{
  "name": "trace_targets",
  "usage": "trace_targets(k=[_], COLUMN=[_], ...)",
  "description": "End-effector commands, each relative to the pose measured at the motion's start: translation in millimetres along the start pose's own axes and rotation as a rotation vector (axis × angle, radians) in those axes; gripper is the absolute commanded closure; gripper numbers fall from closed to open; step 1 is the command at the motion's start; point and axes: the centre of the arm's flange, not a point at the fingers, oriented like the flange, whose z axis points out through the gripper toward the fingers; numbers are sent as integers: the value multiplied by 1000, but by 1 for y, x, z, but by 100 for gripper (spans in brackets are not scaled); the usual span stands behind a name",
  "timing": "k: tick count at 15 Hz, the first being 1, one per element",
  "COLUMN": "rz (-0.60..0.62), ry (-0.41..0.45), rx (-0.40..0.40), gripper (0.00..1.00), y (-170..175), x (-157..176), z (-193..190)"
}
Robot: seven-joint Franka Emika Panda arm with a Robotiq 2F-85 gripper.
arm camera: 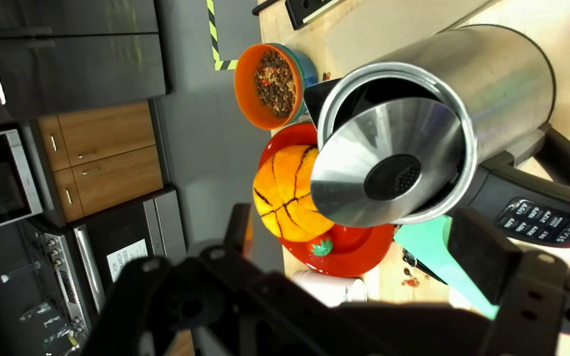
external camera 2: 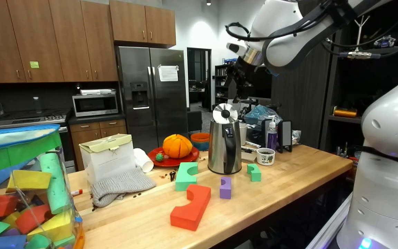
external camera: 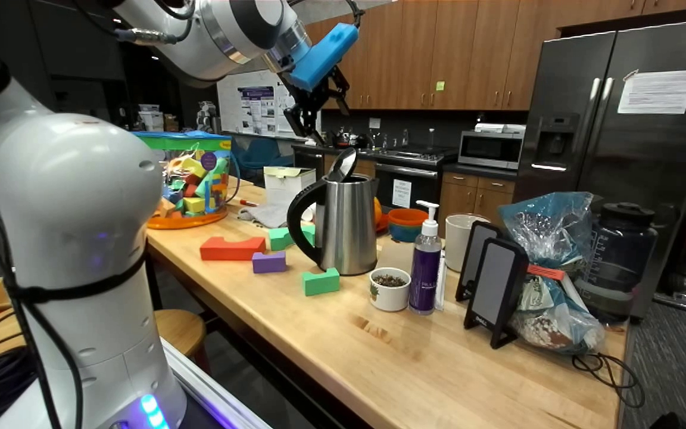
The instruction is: Open the lid of the kettle by pressing on the button at the center, push the kettle slightly forward and then close the lid
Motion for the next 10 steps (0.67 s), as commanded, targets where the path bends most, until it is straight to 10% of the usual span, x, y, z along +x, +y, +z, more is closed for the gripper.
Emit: trace_targets(k=[1,7,10], rz=[-5,-6,-118], ry=[3,4,12], rx=[-8,-7,139], gripper=[0,0,0], y=[0,0,-11], x=[2,3,11], z=[0,0,-10])
